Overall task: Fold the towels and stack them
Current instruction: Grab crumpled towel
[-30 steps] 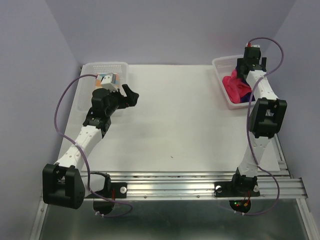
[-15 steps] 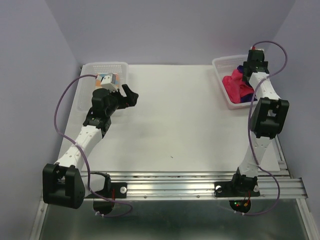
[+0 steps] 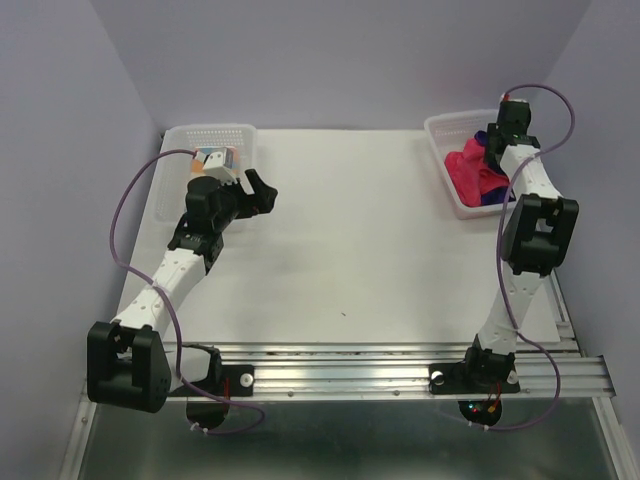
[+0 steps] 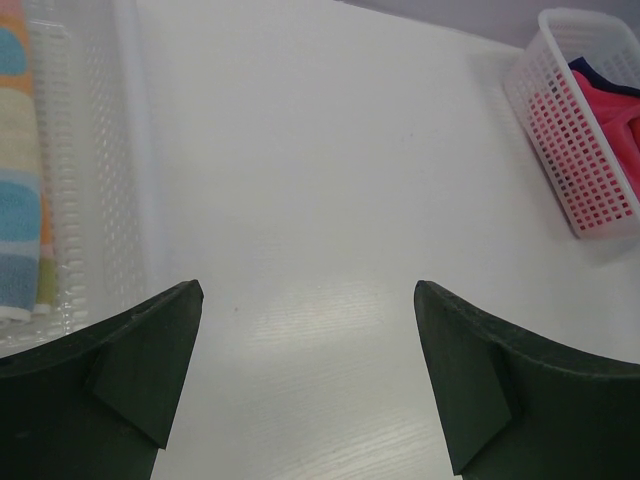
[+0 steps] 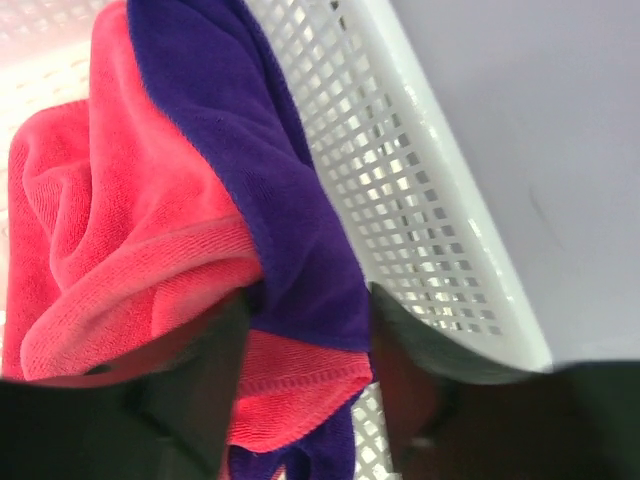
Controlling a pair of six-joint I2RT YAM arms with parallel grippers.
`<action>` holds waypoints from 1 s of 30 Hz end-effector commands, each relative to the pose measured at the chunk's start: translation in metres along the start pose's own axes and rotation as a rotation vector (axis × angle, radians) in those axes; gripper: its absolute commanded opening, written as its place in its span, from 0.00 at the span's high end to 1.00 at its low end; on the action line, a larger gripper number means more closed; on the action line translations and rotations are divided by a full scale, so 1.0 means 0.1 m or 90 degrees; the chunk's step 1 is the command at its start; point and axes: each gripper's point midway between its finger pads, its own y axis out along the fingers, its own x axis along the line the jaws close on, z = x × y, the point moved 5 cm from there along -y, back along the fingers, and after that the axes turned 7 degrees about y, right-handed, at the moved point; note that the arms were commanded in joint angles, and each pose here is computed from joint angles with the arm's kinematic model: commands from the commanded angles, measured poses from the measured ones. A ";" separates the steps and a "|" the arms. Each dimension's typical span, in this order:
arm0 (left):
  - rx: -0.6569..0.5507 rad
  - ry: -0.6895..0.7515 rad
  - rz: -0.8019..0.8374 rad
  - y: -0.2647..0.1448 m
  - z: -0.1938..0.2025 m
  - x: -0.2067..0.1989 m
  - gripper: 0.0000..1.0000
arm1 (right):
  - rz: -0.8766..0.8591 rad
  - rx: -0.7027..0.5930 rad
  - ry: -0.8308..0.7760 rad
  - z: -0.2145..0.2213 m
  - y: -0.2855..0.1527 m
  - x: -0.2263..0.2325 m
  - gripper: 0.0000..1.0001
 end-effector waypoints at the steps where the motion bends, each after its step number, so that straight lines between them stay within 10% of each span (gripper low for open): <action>1: -0.029 0.015 0.000 -0.01 -0.10 -0.02 0.01 | -0.007 -0.024 0.038 -0.13 0.13 0.02 0.50; 14: -0.028 0.015 -0.004 0.00 -0.10 -0.01 0.01 | -0.007 -0.018 0.074 -0.10 0.17 -0.18 0.99; 30: -0.048 0.016 0.018 -0.11 -0.18 -0.09 0.01 | -0.145 -0.267 0.190 -1.38 -1.58 -0.50 0.99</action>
